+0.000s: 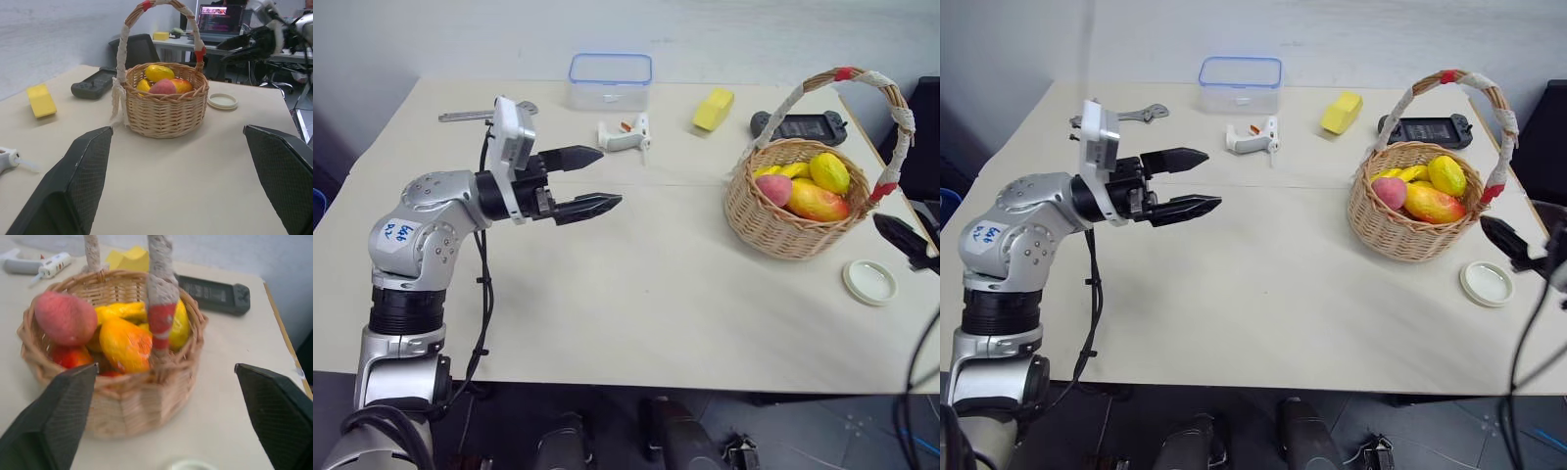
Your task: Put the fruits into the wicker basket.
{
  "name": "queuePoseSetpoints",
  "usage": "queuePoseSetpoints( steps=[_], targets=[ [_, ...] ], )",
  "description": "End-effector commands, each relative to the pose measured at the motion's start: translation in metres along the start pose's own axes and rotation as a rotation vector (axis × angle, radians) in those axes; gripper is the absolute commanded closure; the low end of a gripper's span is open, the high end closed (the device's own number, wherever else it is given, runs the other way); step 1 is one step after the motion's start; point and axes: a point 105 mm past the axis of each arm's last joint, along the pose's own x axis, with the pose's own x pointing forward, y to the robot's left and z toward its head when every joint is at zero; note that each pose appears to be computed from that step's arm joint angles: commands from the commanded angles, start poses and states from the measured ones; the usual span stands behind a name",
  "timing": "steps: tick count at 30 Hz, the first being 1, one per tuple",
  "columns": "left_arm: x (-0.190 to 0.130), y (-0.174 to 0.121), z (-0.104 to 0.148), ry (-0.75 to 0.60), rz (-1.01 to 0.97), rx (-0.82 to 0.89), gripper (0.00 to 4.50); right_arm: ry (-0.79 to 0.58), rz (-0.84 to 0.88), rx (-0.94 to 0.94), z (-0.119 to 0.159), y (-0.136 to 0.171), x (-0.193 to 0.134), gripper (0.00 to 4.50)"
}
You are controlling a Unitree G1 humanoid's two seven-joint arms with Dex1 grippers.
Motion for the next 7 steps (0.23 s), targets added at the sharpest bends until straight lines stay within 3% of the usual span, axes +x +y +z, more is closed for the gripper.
queuePoseSetpoints(
  steps=[1, 7],
  targets=[
    [-0.0054, 0.0001, 0.0092, -0.014, -0.02, 0.043, 0.0, -0.054, 0.124, 0.054, 0.0334, -0.0043, -0.0369, 0.02],
    [-0.0052, -0.002, 0.013, -0.013, -0.051, 0.037, 0.0, -0.038, 0.156, 0.076, 0.041, -0.0088, -0.0392, 0.02]
  ],
)
